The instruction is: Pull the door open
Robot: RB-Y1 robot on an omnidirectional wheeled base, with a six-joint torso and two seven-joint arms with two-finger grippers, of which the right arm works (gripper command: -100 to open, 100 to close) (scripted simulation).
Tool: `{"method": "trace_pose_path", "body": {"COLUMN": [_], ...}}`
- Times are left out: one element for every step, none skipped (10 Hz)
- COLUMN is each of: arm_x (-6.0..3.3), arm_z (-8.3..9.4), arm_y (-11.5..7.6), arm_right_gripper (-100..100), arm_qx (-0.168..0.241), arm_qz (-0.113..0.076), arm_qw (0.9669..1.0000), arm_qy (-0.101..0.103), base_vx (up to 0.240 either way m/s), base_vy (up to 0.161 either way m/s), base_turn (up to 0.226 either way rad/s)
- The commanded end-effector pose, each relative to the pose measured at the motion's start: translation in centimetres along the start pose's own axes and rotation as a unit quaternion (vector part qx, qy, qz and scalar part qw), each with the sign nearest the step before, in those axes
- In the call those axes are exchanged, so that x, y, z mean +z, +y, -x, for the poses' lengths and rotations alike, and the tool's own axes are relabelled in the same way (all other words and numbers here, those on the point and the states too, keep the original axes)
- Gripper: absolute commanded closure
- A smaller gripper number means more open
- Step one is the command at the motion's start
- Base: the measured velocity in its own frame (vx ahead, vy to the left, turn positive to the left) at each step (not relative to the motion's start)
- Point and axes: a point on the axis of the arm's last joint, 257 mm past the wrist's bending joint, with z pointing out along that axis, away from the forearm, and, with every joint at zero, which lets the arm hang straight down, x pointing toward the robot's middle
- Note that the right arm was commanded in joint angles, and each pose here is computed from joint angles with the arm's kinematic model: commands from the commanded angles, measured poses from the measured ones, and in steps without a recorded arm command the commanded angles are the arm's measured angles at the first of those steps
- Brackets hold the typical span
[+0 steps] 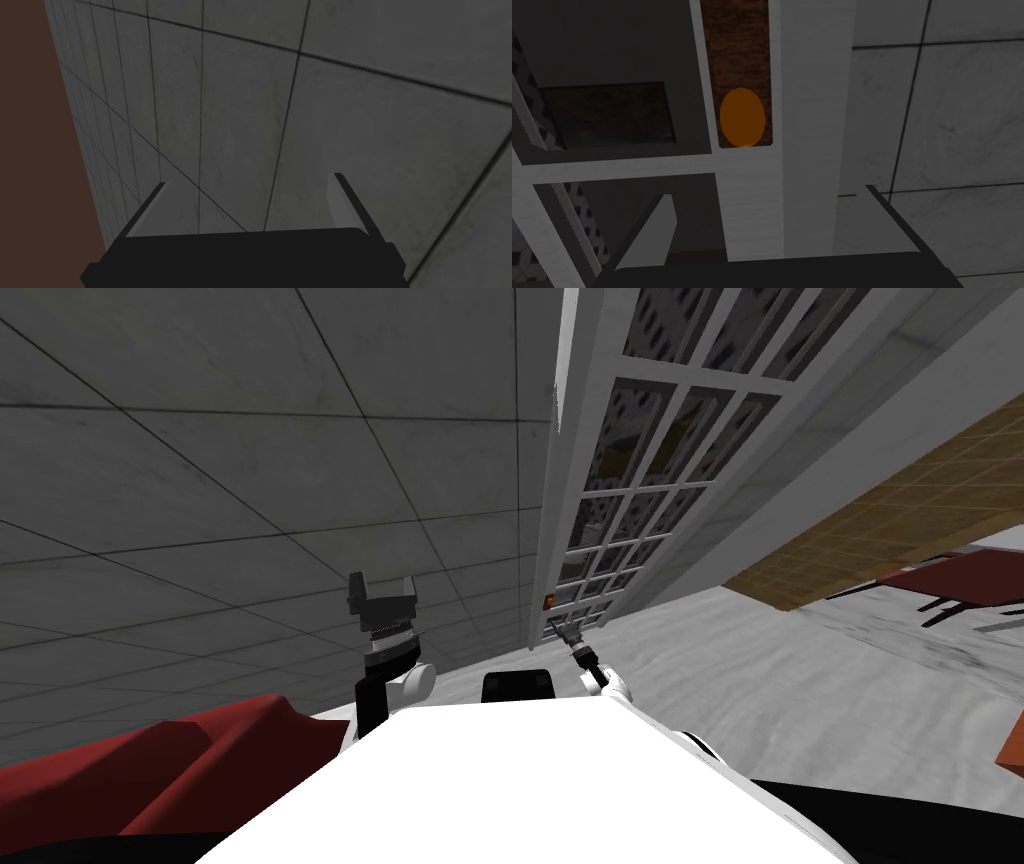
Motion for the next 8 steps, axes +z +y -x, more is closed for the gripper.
{"method": "trace_pose_path", "body": {"arm_x": [0.03,-0.37,-0.6,-0.6,-0.84,-1.32,-1.54,-1.54], "arm_z": [-0.1,-0.2,-0.2,-0.2,-0.2,-0.2,-0.2,-0.2], "arm_y": [-0.5,-1.9,-2.6,-2.6,-3.4,-4.9,-5.5,-5.5], "arm_right_gripper": [-100,-100,-100,-100,-100,-100,-100,-100], "arm_qx": [0.0,0.0,0.0,0.0,0.0,0.0,0.0,0.0], "arm_qz": [-0.006,-0.023,-0.033,-0.033,-0.042,-0.061,-0.069,-0.069], "arm_qw": [1.0,0.9997,0.9995,0.9995,0.9991,0.9981,0.9976,0.9976], "arm_qy": [0.0,0.001,0.001,0.001,0.002,0.002,0.001,0.001], "base_vx": [0.038,0.074,0.103,0.072,0.059,0.131,0.14,0.08], "base_vy": [0.077,0.067,0.069,0.034,0.009,0.002,-0.021,-0.024], "base_turn": [0.033,0.272,0.273,0.022,0.117,0.272,0.279,0.059]}}
